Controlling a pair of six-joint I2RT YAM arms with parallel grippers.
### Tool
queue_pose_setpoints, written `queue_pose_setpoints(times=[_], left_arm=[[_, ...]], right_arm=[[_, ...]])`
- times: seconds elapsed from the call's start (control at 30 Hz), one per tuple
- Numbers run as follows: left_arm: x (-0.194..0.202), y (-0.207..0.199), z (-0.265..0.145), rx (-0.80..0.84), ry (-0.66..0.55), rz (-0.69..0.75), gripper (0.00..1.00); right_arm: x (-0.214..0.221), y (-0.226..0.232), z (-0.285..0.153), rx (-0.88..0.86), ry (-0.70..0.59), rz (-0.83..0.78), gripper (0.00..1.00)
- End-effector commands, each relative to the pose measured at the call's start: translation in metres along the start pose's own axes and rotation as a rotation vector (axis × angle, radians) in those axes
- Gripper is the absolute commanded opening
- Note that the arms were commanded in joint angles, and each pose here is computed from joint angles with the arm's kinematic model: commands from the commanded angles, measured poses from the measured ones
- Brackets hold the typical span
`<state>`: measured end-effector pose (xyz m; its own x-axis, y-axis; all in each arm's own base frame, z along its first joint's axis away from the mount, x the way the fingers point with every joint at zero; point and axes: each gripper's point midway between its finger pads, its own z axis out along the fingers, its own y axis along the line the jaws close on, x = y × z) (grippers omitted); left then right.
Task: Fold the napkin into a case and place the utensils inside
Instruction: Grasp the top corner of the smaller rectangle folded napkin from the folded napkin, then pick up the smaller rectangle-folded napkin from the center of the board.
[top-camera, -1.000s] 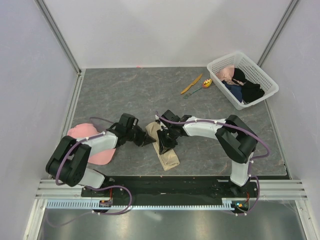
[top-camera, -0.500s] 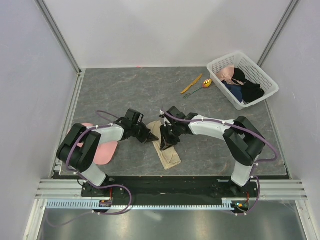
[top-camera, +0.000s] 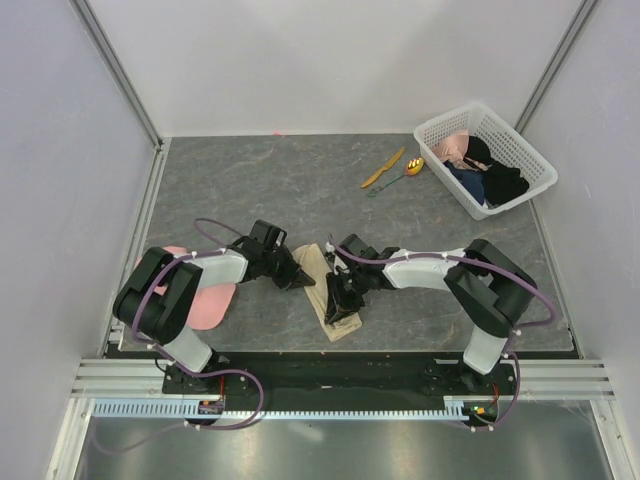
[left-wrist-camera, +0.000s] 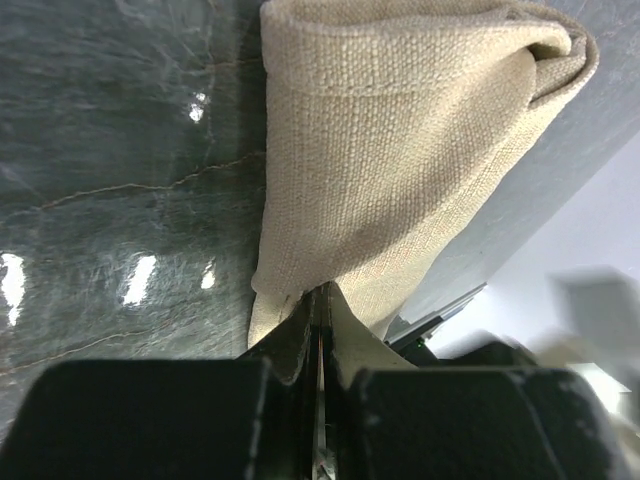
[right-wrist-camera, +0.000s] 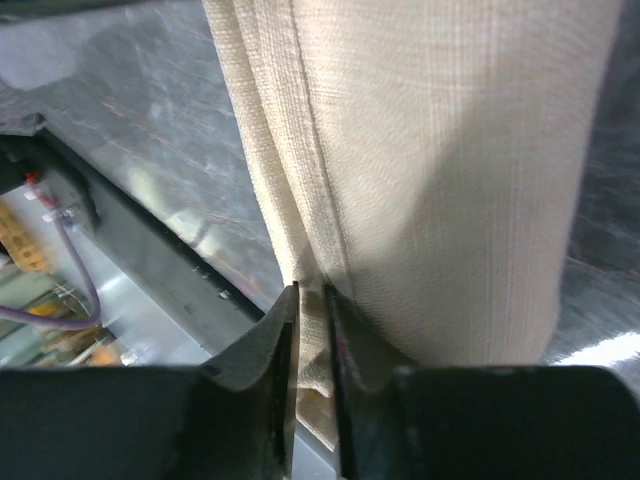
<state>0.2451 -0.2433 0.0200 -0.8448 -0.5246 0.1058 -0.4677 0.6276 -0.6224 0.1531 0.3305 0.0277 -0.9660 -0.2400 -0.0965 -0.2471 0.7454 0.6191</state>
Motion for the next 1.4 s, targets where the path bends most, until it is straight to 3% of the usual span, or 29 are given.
queue_pose_setpoints(times=[0.0, 0.2, 0.43, 0.67, 0.93, 1.37], left_arm=[[0.002, 0.022, 0.004, -0.06, 0.009, 0.051, 0.03], [-0.006, -0.014, -0.017, -0.006, -0.022, 0.204, 0.06], [-0.012, -0.049, -0.064, 0.017, -0.076, 0.336, 0.24], [-0.03, -0.026, -0.117, 0.004, -0.225, 0.266, 0.24], [-0.032, 0.014, -0.159, -0.158, -0.354, 0.223, 0.26], [-0.015, 0.026, -0.163, -0.147, -0.315, 0.195, 0.26]], right_arm=[[0.013, -0.026, 0.018, 0.026, 0.028, 0.005, 0.21], [-0.006, 0.005, -0.016, 0.01, -0.033, -0.06, 0.23], [-0.042, 0.047, -0.058, 0.011, -0.133, -0.156, 0.31], [-0.072, 0.03, -0.054, 0.205, -0.141, -0.213, 0.47], [-0.083, 0.031, -0.028, 0.301, -0.108, -0.252, 0.47], [-0.069, 0.017, 0.002, 0.426, -0.075, -0.314, 0.46]])
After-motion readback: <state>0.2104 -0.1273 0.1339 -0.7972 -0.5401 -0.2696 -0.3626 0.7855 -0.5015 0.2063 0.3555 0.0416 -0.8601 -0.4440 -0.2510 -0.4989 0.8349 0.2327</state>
